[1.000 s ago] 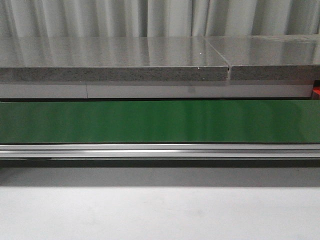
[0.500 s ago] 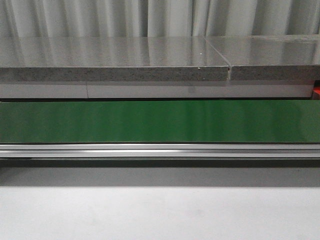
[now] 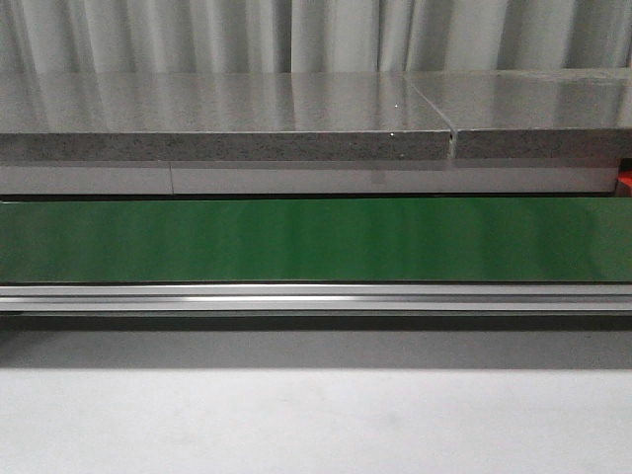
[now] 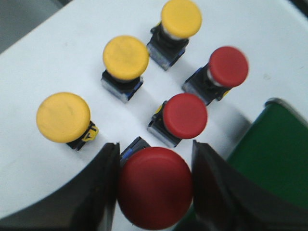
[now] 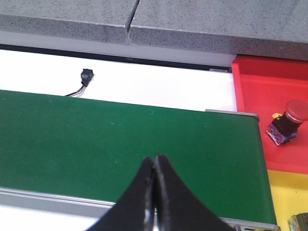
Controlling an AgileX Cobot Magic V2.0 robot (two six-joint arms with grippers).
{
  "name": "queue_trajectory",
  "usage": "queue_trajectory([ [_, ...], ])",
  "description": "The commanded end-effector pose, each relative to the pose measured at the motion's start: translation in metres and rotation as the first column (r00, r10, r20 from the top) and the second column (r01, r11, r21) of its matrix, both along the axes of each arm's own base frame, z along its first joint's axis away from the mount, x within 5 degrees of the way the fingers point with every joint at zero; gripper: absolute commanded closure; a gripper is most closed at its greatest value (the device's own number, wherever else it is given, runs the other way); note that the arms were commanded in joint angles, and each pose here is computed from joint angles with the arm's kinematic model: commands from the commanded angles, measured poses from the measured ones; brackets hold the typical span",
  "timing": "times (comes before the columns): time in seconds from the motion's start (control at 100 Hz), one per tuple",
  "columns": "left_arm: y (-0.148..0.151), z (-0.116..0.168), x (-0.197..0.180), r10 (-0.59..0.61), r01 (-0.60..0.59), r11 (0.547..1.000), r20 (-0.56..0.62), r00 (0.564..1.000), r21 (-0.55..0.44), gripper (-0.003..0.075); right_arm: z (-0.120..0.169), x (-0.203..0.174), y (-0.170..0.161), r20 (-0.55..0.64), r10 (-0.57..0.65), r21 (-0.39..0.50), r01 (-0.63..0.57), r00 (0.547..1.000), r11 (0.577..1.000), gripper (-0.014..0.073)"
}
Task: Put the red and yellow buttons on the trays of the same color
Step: 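Lower the left gripper and grasp the red push-button, then set the red button on the green belt and open the left gripper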
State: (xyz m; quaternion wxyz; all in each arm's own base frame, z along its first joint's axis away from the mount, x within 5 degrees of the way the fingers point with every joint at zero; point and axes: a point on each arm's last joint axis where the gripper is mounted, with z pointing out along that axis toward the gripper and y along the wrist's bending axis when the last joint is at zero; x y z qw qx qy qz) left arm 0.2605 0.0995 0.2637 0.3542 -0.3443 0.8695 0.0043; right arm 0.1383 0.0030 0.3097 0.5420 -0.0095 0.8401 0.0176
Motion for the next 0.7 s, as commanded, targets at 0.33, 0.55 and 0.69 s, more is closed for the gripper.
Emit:
queue_trajectory([
  [0.33,-0.058,0.075,0.009,-0.266,0.248,0.961,0.169,0.949,0.122,0.0739,0.016,0.003,-0.001,0.105,-0.004,-0.008,0.005,0.994,1.0,0.0663],
  [0.55,-0.085,0.064,0.037,-0.373,0.362,0.926,0.11,0.921,0.109,0.0739,0.016,0.003,-0.001,0.104,-0.004,-0.008,0.005,0.995,1.0,0.0663],
  [0.69,-0.089,0.044,0.052,-0.387,0.383,0.92,0.037,0.921,0.078,0.0739,0.016,0.003,-0.001,0.104,-0.004,-0.008,0.005,0.995,1.0,0.0663],
])
